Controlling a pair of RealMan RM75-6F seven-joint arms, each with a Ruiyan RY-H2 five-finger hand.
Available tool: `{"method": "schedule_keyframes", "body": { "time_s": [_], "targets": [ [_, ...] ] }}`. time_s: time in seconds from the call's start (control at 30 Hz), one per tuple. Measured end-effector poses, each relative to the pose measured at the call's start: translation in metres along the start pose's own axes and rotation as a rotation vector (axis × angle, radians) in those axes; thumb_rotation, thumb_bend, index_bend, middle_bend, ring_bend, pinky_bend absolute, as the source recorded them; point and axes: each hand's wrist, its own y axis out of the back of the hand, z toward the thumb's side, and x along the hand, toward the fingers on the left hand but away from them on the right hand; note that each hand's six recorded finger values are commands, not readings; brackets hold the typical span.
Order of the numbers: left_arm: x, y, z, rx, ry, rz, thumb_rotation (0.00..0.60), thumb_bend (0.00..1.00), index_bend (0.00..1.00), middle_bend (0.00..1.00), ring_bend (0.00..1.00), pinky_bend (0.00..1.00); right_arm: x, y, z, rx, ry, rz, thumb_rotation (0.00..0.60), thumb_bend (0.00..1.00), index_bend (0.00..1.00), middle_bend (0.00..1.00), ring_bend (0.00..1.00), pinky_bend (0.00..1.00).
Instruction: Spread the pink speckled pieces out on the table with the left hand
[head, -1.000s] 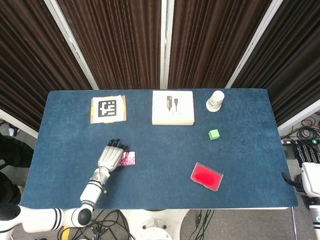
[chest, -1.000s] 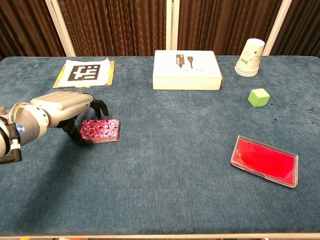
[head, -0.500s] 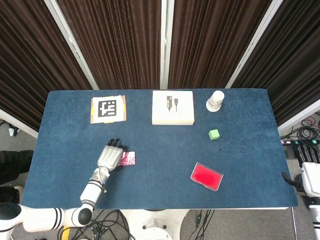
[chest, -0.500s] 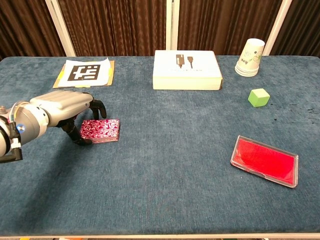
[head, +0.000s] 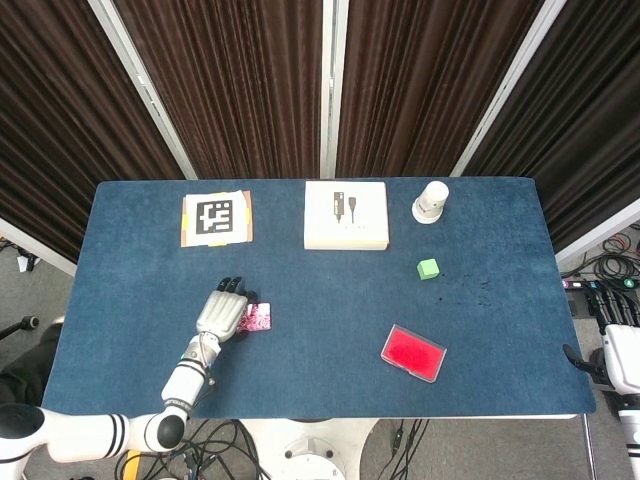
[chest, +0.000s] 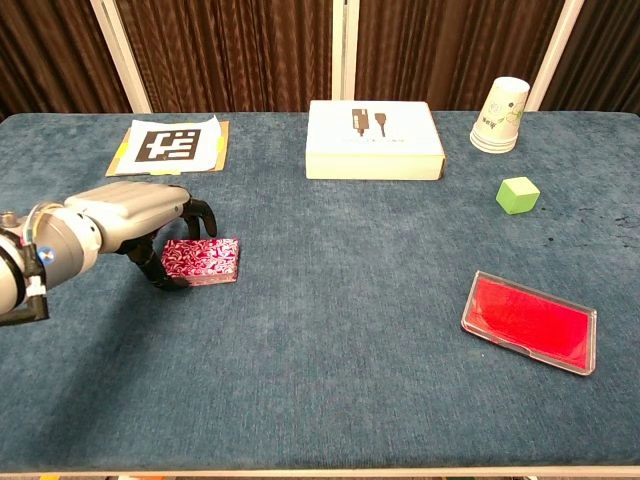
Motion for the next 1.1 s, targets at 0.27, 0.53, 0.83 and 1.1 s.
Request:
{"method": "schedule_keyframes", "body": {
  "time_s": [0.27,0.53,0.83,1.1],
  "targets": [
    [0.0,0.0014,0.0007,-0.001,-0.002,0.011,0.6,0.22,0.32,0.34,0.05,0.08,0.0002,-0.0002,-0.0007,0.0,-0.002,0.0,0.6,0.15,0.0,0.0,0.0,0.0],
    [-0.0005,-0.0005,-0.0017,-0.01,0.001,0.013,0.6,0.22,0.33,0.37,0.07,0.08,-0.0004,-0.0021,-0.0012,0.0,-0.006,0.007,0.6,0.15,0.0,0.0,0.0,0.0],
    [0.0,0.0016,-0.0022,-0.028,0.0,0.032,0.6,0.23,0.36,0.4,0.09,0.08,-0.0008,-0.0029,-0.0025,0.0,-0.012,0.009,0.6,0.15,0.0,0.0,0.0,0.0],
    [0.0001,0.0024,-0.0041,-0.055,-0.001,0.042,0.6,0.24,0.38,0.41,0.1,0.08,-0.001,-0.0033,-0.0019,0.001,-0.011,0.01,0.6,0.15,0.0,0.0,0.0,0.0]
  ]
}}
